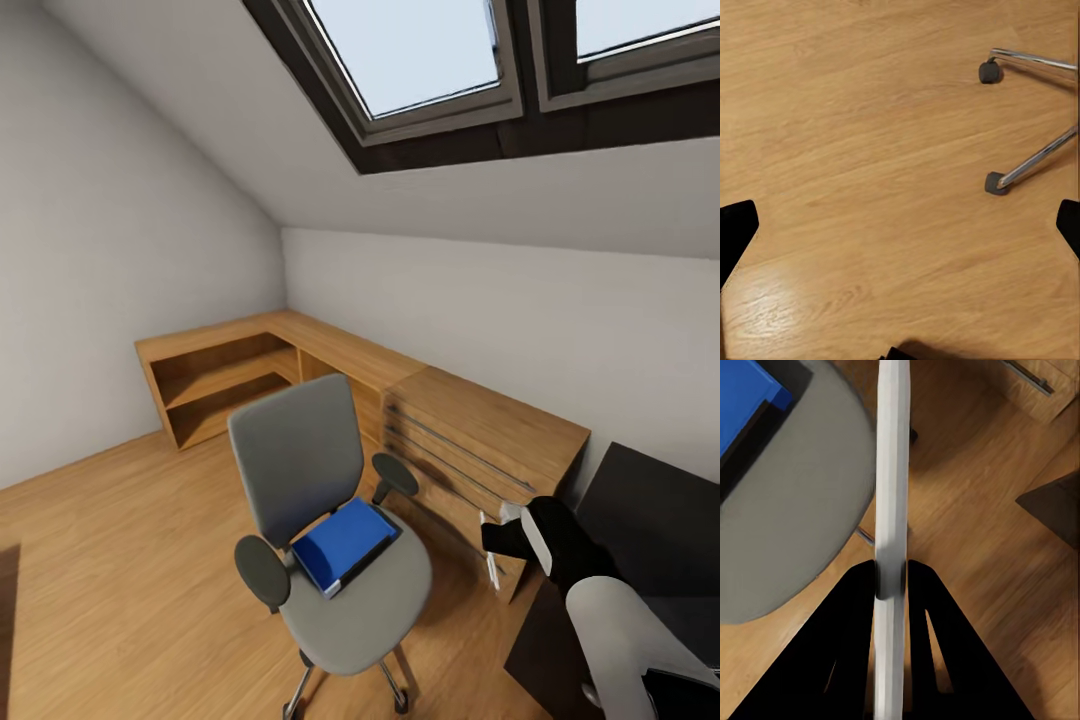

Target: In the bedroom, organize the workspace by keeping the computer under the desk, ensuring the monitor is on the desk, placing the keyboard on the desk next to the monitor, placing the mouse on the desk next to the keyboard, moving the folder from the swivel chair onto the desk next to the mouse, stacking the notebook on top of the folder with the pen on top of the notebook, and positioning the swivel chair next to the desk.

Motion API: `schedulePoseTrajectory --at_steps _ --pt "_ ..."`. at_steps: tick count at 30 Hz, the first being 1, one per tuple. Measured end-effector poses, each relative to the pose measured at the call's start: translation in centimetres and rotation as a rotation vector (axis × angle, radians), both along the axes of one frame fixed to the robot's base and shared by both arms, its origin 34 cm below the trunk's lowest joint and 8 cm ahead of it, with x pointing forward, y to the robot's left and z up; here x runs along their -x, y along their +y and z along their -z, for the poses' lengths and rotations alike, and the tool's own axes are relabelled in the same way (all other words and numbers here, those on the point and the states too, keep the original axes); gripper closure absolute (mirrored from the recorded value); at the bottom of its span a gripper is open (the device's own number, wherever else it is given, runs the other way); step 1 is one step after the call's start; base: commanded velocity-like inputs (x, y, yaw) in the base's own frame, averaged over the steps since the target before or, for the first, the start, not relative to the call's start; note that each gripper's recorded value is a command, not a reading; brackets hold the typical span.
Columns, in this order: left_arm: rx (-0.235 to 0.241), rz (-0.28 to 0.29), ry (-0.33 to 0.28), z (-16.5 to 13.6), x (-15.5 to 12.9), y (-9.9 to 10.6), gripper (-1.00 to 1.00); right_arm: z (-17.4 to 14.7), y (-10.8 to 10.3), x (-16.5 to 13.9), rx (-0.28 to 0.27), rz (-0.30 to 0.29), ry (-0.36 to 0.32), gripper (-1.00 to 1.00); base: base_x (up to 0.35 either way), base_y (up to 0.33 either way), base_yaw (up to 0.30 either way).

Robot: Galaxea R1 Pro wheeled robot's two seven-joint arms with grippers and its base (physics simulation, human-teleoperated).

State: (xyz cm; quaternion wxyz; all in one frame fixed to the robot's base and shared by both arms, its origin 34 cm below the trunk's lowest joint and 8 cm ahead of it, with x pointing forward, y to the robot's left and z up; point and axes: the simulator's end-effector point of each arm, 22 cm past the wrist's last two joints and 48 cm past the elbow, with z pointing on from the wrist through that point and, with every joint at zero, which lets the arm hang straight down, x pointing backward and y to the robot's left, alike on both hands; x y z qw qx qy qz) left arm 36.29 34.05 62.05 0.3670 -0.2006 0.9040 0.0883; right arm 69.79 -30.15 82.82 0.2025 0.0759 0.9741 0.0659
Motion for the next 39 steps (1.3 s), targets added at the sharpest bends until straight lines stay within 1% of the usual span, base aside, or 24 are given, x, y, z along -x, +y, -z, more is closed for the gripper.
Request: schedulePoseTrajectory --at_steps 5,11,29,32,33,35,39 --pt "-0.005 0.0 -0.019 -0.8 -0.1 0.0 -1.0 -0.7 -0.1 -0.1 0.003 0.001 -0.012 1.0 0.0 0.0 0.0" --pt "-0.004 0.002 -0.022 -1.5 0.0 -0.2 -1.0 -1.4 -0.1 -0.1 0.003 0.001 -0.019 1.0 0.0 0.0 0.0" --pt "0.002 0.003 -0.018 -3.2 0.6 -0.5 -1.0 -3.1 -0.1 0.4 0.003 0.001 -0.02 1.0 0.0 0.0 -0.241" --pt "0.002 0.003 -0.016 -3.4 0.8 -0.5 -1.0 -3.5 -0.2 0.4 0.004 0.001 -0.021 1.0 0.0 0.0 -0.13" --pt "0.002 0.003 -0.016 -3.5 0.8 -0.5 -1.0 -3.7 -0.2 0.3 0.005 0.001 -0.026 1.0 0.0 0.0 -0.059" --pt "0.002 0.003 -0.015 -3.7 0.9 -0.5 -1.0 -5.4 -0.4 -0.6 0.012 0.003 -0.064 1.0 0.0 0.0 -0.034" --pt "0.002 0.003 -0.015 -4.0 1.1 -0.6 -1.0 -7.3 -0.7 -1.5 0.019 0.006 -0.104 1.0 0.0 0.0 -0.009"
